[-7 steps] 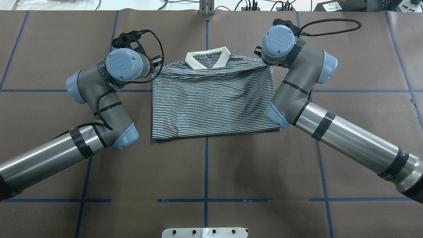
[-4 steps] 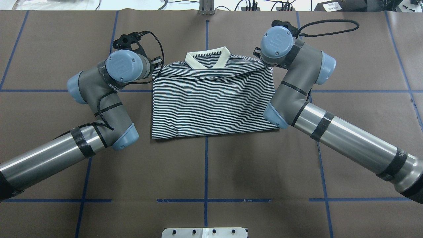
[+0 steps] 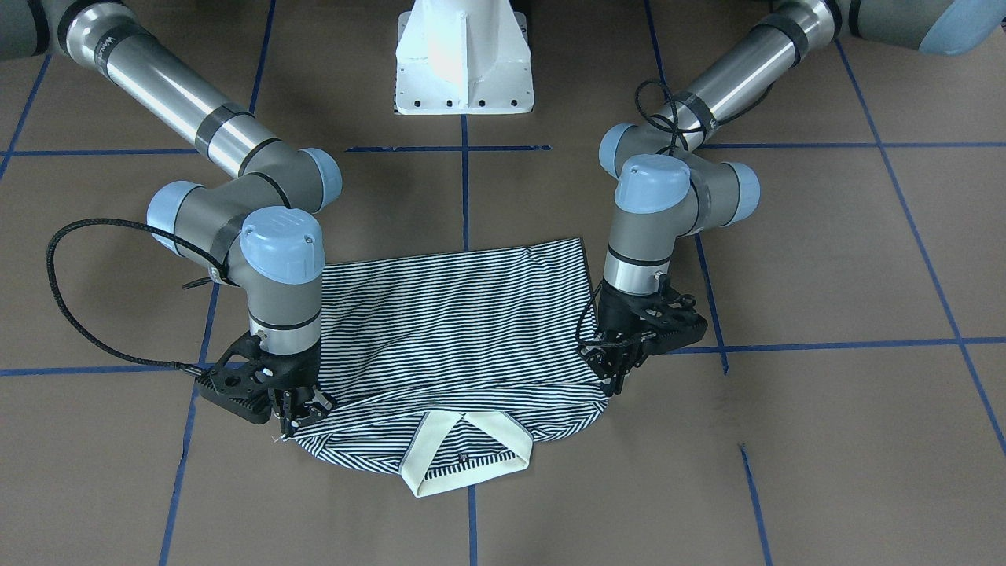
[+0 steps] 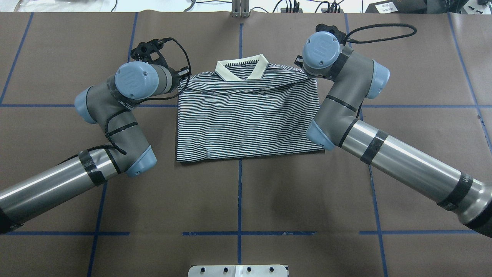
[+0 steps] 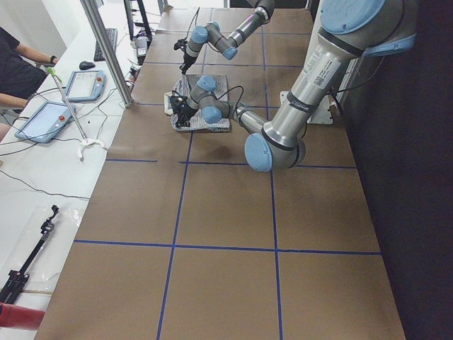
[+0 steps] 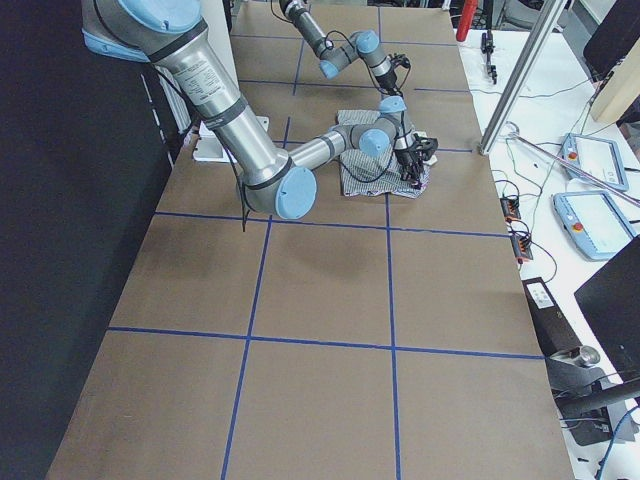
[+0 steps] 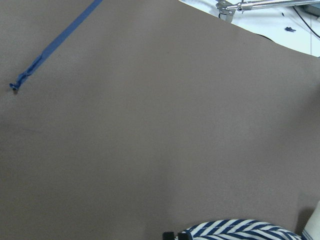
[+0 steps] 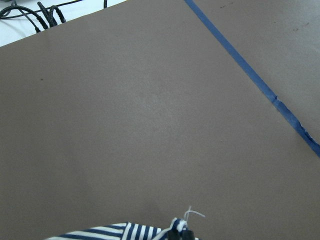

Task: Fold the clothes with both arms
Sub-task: 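Lay the folded hem near the collar and open both grippers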

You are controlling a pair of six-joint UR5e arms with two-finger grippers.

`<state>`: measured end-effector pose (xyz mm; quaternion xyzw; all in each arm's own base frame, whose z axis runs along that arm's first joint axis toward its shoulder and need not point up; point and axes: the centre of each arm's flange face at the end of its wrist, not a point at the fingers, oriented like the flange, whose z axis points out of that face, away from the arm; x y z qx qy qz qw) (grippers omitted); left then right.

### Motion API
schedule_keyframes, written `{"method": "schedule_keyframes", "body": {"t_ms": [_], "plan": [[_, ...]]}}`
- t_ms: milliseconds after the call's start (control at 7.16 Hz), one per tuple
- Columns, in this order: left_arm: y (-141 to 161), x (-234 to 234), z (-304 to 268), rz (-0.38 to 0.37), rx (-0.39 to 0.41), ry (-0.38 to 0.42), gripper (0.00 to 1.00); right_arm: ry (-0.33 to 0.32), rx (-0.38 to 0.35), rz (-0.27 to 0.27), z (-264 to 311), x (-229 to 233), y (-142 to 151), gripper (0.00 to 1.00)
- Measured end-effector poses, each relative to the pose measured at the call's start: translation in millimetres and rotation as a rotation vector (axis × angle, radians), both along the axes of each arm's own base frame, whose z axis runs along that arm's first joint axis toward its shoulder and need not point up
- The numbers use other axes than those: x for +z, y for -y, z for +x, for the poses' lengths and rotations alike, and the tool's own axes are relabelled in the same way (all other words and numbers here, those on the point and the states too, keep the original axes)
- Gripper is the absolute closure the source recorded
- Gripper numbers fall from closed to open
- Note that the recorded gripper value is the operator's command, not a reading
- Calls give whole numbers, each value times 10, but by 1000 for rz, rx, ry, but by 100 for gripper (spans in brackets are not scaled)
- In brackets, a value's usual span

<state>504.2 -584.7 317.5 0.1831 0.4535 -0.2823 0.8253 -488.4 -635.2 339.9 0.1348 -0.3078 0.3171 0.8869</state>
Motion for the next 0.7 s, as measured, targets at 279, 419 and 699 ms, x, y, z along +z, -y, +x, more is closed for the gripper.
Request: {"method": "schedule_keyframes", "body": {"t_ms": [279,419,699], "plan": [[-52,-109,-38,7,35,-56,56,-1,2,0,-1,0,2,60],[-65,-160,-65,10,38,-70,57,-1,2,-1,3,9,-2,60],[-127,-295,-177,15,28,-111,57,40,-13,15,80,-103,-212,54]]}}
